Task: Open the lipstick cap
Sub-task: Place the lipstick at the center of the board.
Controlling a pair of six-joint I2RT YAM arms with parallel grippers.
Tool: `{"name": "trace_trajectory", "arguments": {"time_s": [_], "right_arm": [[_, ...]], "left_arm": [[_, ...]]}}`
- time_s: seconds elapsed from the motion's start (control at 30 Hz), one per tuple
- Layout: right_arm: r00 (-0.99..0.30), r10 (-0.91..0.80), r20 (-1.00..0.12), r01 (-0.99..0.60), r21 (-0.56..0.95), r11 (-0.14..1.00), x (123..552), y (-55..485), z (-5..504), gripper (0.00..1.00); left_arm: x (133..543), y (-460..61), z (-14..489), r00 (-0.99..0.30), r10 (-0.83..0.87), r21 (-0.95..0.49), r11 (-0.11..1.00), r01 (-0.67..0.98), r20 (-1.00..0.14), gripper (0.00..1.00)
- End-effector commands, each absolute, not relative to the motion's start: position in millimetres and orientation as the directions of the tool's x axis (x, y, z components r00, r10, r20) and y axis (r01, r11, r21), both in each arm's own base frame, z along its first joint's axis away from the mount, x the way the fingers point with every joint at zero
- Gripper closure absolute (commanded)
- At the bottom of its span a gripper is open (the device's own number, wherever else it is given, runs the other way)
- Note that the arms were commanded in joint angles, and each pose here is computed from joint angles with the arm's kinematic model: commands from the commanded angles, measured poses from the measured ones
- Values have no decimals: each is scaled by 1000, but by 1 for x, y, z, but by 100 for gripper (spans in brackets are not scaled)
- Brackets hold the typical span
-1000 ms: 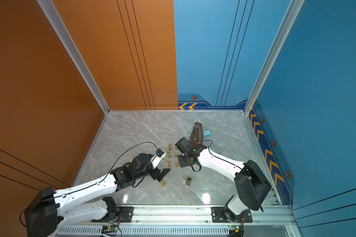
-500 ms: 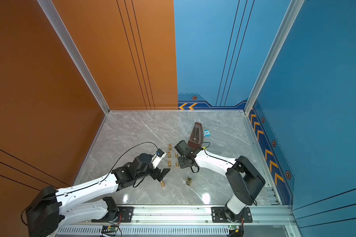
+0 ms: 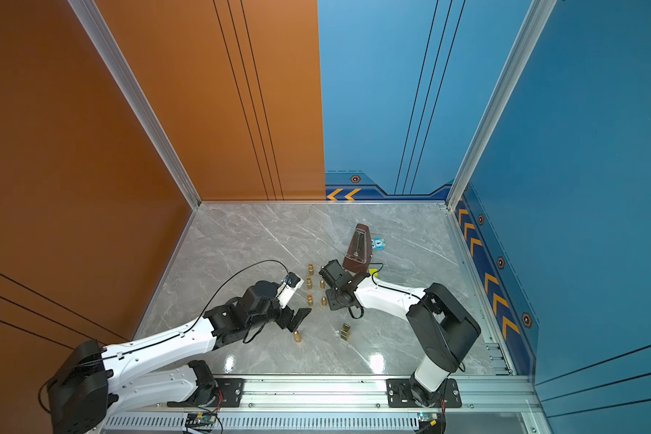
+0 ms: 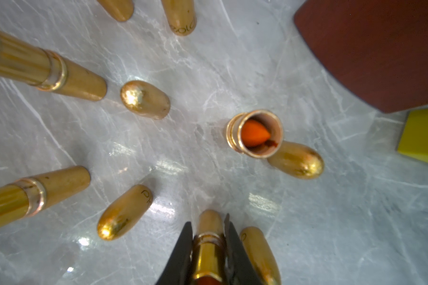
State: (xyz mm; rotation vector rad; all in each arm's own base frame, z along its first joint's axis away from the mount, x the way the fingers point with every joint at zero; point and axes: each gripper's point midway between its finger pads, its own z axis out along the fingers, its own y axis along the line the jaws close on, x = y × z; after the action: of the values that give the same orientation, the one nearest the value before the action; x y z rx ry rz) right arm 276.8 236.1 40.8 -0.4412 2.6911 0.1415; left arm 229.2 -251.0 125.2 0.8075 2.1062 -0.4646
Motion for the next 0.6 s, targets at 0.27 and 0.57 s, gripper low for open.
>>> {"name": "trace_trajectory", "arguments": {"time_s": [0.27, 0.57], "right_arm": [[-867, -310, -389, -344, 19, 939, 269, 232, 30, 80], [-871, -318, -374, -349, 17, 937, 268, 232, 25, 77]], "left_arm": [[230, -246, 128, -466, 373, -41, 744, 667, -803, 2], [229, -245, 130, -461, 370, -40, 744, 667, -806, 1]]}}
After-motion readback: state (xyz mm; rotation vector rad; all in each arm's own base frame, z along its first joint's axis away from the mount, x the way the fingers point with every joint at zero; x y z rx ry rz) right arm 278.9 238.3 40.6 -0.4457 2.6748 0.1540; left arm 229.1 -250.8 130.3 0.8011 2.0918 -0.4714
